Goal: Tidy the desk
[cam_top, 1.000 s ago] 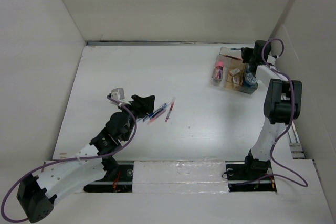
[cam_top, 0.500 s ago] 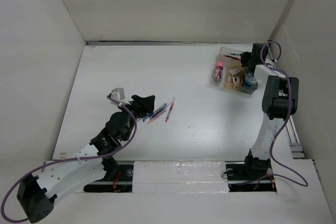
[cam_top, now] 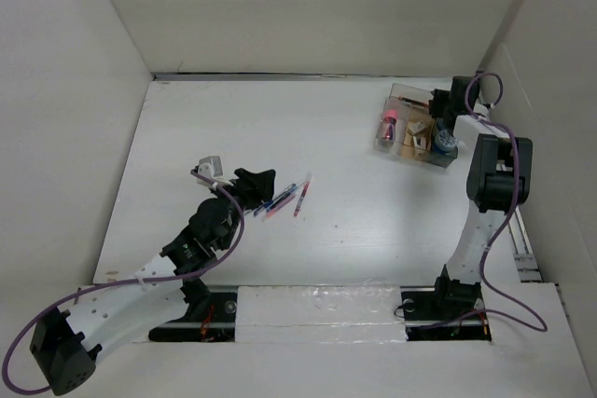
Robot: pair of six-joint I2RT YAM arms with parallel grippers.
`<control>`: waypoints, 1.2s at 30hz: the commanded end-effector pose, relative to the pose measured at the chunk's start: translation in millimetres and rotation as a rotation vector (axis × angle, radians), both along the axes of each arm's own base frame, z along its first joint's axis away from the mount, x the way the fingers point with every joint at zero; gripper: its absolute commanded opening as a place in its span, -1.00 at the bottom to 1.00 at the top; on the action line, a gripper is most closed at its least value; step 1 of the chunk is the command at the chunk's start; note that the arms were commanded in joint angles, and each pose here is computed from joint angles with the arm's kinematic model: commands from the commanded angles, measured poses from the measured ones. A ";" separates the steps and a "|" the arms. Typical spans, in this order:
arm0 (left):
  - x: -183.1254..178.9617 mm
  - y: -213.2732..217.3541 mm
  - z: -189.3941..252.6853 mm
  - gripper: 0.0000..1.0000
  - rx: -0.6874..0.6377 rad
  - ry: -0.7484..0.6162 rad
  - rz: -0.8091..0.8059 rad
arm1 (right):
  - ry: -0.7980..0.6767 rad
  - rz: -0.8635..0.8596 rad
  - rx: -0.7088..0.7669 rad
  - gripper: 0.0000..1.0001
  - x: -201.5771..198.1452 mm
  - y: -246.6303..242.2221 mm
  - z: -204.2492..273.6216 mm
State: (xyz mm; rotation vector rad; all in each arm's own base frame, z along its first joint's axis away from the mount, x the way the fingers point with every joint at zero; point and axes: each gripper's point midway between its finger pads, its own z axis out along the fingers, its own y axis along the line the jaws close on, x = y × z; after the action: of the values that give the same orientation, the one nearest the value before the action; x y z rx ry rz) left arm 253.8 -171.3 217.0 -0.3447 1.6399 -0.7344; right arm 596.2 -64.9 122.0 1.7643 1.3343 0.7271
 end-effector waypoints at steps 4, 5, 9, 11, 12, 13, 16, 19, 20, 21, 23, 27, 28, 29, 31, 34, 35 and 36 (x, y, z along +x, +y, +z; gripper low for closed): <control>2.5 2.8 14.7 0.29 -0.018 -0.036 0.024 | -0.236 0.166 -0.152 -0.77 -6.7 49.0 91.8; 2.7 3.0 15.5 0.29 -0.019 -0.036 0.025 | -0.271 0.198 -0.185 -0.84 -11.8 63.1 111.2; 2.4 4.1 16.8 0.29 -0.022 -0.042 0.028 | -0.325 0.430 -0.333 -1.00 -38.1 153.8 130.2; 2.8 7.5 16.8 0.29 -0.018 -0.035 0.045 | -0.319 0.558 -0.371 -1.00 -63.1 209.8 116.2; 2.6 8.8 17.5 0.29 -0.018 -0.034 0.050 | -0.330 0.607 -0.416 -1.00 -74.8 227.0 119.8; 1.5 10.3 20.9 0.29 -0.028 -0.042 0.052 | -0.298 0.658 -0.438 -1.00 -89.0 244.3 101.9; 0.6 15.4 20.5 0.29 -0.036 -0.054 0.068 | -0.258 0.847 -0.565 -0.72 -134.7 313.4 78.1; -0.5 16.5 22.0 0.29 -0.040 -0.056 0.069 | -0.112 0.957 -0.700 -0.33 -174.5 344.9 39.2; -0.7 15.9 22.8 0.29 -0.042 -0.058 0.066 | -0.050 0.987 -0.730 -0.30 -186.6 344.2 23.1; -0.6 15.2 22.2 0.29 -0.044 -0.061 0.063 | -0.026 1.005 -0.755 -0.28 -196.1 348.3 15.3; 1.1 13.4 17.6 0.29 -0.033 -0.051 0.062 | 0.033 1.046 -0.780 -0.21 -210.9 346.5 -1.2; 3.3 9.5 18.5 0.29 -0.023 -0.037 0.056 | 0.115 1.117 -0.877 -0.12 -234.0 353.4 -19.5; 3.2 9.1 18.2 0.29 -0.025 -0.037 0.055 | 0.115 1.149 -0.903 -0.12 -244.7 364.4 -21.5; 3.5 9.3 16.9 0.29 -0.024 -0.038 0.056 | 0.154 1.176 -0.924 -0.11 -252.4 365.6 -31.9; 3.7 9.8 15.4 0.29 -0.018 -0.034 0.059 | 0.155 1.230 -0.947 -0.11 -263.7 380.2 -37.9; 1.8 9.3 19.2 0.29 -0.027 -0.041 0.049 | 0.180 1.270 -0.968 -0.12 -269.3 390.0 -49.7; 1.4 9.6 20.4 0.29 -0.033 -0.046 0.049 | 0.183 1.272 -0.968 -0.13 -268.7 391.2 -51.0; 1.4 10.1 19.2 0.29 -0.031 -0.048 0.050 | 0.176 1.289 -0.954 -0.13 -270.5 394.4 -51.6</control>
State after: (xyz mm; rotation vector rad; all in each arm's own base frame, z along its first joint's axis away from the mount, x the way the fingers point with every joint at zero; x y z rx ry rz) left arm 256.3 -160.5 217.4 -0.3837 1.6235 -0.6877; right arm 320.3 327.1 62.8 0.1138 2.3760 0.4057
